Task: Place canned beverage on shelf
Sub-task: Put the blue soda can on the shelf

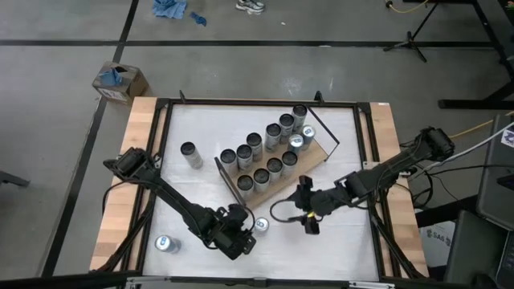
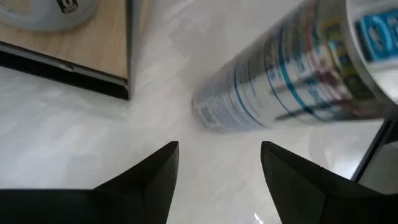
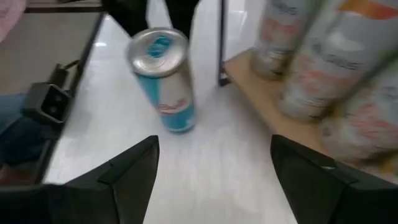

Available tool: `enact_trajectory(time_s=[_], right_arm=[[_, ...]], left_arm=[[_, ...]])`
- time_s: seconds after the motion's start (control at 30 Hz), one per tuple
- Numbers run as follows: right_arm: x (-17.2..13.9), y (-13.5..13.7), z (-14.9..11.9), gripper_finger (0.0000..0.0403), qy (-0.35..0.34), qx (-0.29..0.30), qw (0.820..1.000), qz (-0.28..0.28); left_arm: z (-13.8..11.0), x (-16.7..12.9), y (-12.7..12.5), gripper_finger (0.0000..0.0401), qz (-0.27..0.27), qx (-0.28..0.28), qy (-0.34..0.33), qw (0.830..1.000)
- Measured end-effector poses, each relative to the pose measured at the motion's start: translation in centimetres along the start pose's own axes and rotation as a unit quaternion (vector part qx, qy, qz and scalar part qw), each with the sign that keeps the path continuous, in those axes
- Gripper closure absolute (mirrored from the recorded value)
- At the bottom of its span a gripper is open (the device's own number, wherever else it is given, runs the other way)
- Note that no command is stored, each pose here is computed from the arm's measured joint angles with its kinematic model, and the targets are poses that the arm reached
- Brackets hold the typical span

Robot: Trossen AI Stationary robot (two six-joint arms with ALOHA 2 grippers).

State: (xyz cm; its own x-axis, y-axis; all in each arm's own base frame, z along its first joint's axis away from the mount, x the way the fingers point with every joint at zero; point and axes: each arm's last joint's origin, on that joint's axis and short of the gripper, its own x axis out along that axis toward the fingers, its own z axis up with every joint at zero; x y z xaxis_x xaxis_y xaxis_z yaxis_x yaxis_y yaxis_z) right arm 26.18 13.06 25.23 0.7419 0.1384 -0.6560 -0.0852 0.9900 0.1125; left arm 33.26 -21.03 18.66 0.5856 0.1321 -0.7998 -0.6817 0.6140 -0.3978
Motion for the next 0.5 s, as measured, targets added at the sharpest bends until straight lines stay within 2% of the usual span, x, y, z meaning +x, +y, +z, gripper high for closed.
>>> enact_trajectory(time_s=[0.4, 0.5], right_arm=[[1.2, 1.0, -0.5, 0.0106, 0.028, -0.003, 0.997, 0.067], [1.3, 1.3, -0.4, 0.0107, 0.022, 0.022, 0.997, 0.073]], left_arm=[[-0.6, -0.3, -0.1, 0.0179, -0.002, 0.007, 0.007, 1.0], [-0.7, -0.3, -0.1, 0.0179, -0.003, 0.009, 0.008, 1.0]])
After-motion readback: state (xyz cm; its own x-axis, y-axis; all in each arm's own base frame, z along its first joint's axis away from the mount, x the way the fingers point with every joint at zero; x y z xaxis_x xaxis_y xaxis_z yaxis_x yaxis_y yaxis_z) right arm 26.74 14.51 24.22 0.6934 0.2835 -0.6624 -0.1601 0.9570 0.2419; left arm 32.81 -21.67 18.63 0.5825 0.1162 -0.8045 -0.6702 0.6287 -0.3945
